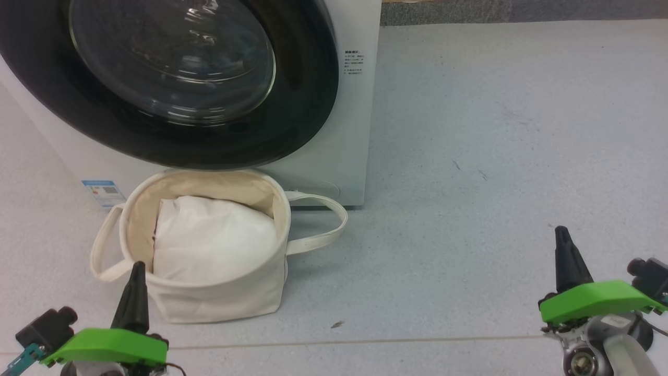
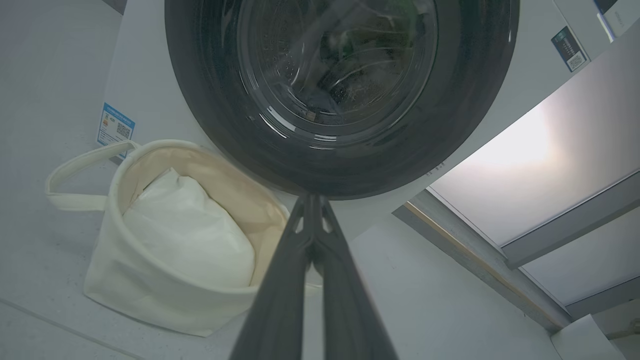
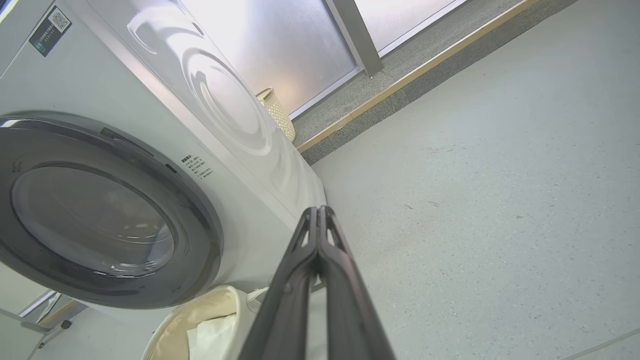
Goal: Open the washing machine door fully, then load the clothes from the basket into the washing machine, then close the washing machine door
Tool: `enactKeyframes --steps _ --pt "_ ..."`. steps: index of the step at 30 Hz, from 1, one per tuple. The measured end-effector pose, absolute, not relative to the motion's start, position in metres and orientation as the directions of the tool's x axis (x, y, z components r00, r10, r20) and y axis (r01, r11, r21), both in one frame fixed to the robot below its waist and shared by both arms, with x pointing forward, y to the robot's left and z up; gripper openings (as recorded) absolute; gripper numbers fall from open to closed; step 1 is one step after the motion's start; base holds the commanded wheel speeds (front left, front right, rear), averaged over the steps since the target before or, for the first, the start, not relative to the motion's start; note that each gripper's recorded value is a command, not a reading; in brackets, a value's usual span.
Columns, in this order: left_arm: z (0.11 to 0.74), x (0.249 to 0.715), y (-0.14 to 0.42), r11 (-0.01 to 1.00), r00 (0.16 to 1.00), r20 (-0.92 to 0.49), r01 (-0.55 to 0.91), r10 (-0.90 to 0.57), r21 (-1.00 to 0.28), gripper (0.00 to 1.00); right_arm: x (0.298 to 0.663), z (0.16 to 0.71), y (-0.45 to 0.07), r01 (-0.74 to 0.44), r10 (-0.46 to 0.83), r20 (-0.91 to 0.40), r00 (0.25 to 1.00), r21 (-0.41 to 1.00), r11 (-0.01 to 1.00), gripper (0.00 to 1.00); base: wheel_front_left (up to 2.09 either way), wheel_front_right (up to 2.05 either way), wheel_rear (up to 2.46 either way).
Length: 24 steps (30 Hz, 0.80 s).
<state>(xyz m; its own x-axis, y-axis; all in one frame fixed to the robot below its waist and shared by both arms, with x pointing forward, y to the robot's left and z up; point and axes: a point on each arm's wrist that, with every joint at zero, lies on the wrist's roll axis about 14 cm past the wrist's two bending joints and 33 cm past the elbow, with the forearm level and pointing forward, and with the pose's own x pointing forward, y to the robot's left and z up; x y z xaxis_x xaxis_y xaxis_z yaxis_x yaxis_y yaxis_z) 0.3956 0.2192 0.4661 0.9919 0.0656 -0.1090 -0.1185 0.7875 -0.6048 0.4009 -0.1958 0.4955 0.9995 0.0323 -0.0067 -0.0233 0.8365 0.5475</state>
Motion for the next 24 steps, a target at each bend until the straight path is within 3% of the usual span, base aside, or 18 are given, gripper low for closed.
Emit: enactKeyframes --steps 24 --pt "0.4701 0.3925 0.2138 0.621 0.990 -0.125 -0.140 0.068 -0.771 0.00 0.3999 0.4951 -0.2004 0.025 -0.001 -0.033 0.999 0.741 0.671 0.00 0.00 0.00 0.00"
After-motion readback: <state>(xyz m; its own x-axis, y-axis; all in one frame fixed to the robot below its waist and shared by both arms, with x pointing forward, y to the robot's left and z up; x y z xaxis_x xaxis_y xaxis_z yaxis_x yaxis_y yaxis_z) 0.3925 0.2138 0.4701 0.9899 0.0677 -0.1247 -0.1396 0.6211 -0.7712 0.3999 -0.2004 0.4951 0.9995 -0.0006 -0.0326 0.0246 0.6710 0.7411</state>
